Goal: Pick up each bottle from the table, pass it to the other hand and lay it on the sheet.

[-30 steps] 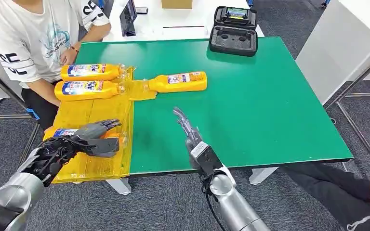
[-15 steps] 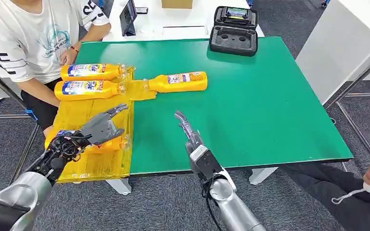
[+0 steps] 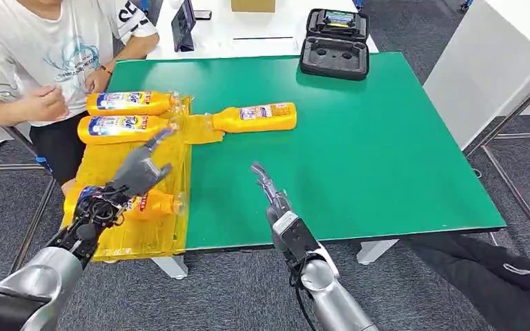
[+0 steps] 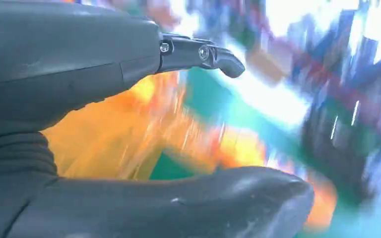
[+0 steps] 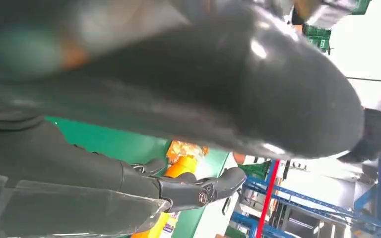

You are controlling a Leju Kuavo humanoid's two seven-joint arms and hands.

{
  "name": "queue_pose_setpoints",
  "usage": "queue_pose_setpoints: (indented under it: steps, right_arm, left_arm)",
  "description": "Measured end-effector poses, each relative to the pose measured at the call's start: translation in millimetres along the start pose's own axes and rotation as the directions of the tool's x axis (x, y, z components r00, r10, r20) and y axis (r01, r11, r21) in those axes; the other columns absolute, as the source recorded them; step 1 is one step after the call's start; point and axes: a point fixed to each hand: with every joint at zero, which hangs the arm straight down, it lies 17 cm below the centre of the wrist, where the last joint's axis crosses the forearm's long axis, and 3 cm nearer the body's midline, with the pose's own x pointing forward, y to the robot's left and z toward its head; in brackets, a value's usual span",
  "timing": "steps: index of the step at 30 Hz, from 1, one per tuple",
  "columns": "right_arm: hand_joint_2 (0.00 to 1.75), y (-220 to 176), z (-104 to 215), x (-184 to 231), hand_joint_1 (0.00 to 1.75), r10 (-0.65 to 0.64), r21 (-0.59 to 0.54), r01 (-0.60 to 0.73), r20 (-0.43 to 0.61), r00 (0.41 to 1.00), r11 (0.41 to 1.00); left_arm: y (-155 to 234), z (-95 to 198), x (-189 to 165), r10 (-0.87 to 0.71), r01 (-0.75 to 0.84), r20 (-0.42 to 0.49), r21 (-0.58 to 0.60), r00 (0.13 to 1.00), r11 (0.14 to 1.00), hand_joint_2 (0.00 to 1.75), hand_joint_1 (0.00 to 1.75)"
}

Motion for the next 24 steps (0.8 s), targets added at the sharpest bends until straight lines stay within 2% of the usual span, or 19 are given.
queue_pose_setpoints:
  steps: [1, 4, 5, 6, 9, 13, 15, 16, 19, 24]
  right_arm:
    - [0.0, -1.3, -0.3, 0.5, 0.0, -0.002, -0.008, 0.002, 0.002, 1.0, 1.0]
    - [0.0, -5.6, -2.2, 3.2, 0.0, 0.0, -0.036, 0.001, 0.017, 1.0, 0.999]
    - [0.0, -7.1, -3.2, 4.7, 0.0, 0.006, -0.045, -0.005, 0.024, 1.0, 0.999]
    - [1.75, -9.7, -4.4, 6.4, 0.0, 0.019, -0.059, -0.017, 0.033, 0.999, 0.998]
    - [1.75, -19.7, -5.8, 11.7, 0.0, 0.068, -0.115, -0.061, 0.058, 0.996, 0.991]
    - [1.75, -29.9, -8.3, 23.7, 0.0, 0.132, -0.175, -0.115, 0.087, 0.987, 0.978]
    - [1.75, -27.7, -7.2, 28.1, 0.0, 0.161, -0.178, -0.141, 0.098, 0.982, 0.974]
    - [0.0, -26.0, -6.0, 29.6, 0.0, 0.176, -0.178, -0.156, 0.102, 0.979, 0.972]
    - [0.0, -25.2, -4.6, 31.7, 0.0, 0.193, -0.188, -0.171, 0.102, 0.976, 0.967]
    - [0.0, -25.1, 0.7, 33.9, 0.0, 0.192, -0.205, -0.168, 0.1, 0.976, 0.964]
  left_arm:
    - [20.1, -4.6, 4.0, 0.006, -0.006, -0.001, 0.115, 1.0, 0.993, 1.75, 0.0]
    - [76.4, -3.8, 7.9, 0.083, -0.067, -0.022, 0.412, 0.996, 0.909, 1.75, 0.0]
    - [85.7, -0.3, 8.2, 0.112, -0.088, -0.024, 0.469, 0.993, 0.879, 1.75, 0.0]
    - [99.2, 5.3, 8.6, 0.153, -0.117, -0.021, 0.54, 0.988, 0.834, 1.75, 0.0]
    - [131.4, 29.7, 21.3, 0.258, -0.201, 0.029, 0.714, 0.966, 0.671, 1.75, 0.0]
    - [151.7, 54.5, 79.1, 0.206, -0.243, 0.15, 0.779, 0.967, 0.577, 1.75, 0.0]
    - [167.7, 68.8, 118.9, 0.103, -0.219, 0.195, 0.806, 0.975, 0.549, 1.75, 0.0]
    - [182.5, 79.7, 139.8, 0.046, -0.206, 0.213, 0.833, 0.976, 0.514, 1.75, 0.0]
    - [213.9, 105.0, 160.0, 0.033, -0.236, 0.242, 0.888, 0.97, 0.395, 1.75, 0.0]
    - [221.6, 130.4, 150.0, 0.139, -0.299, 0.269, 0.912, 0.953, 0.283, 1.75, 0.0]
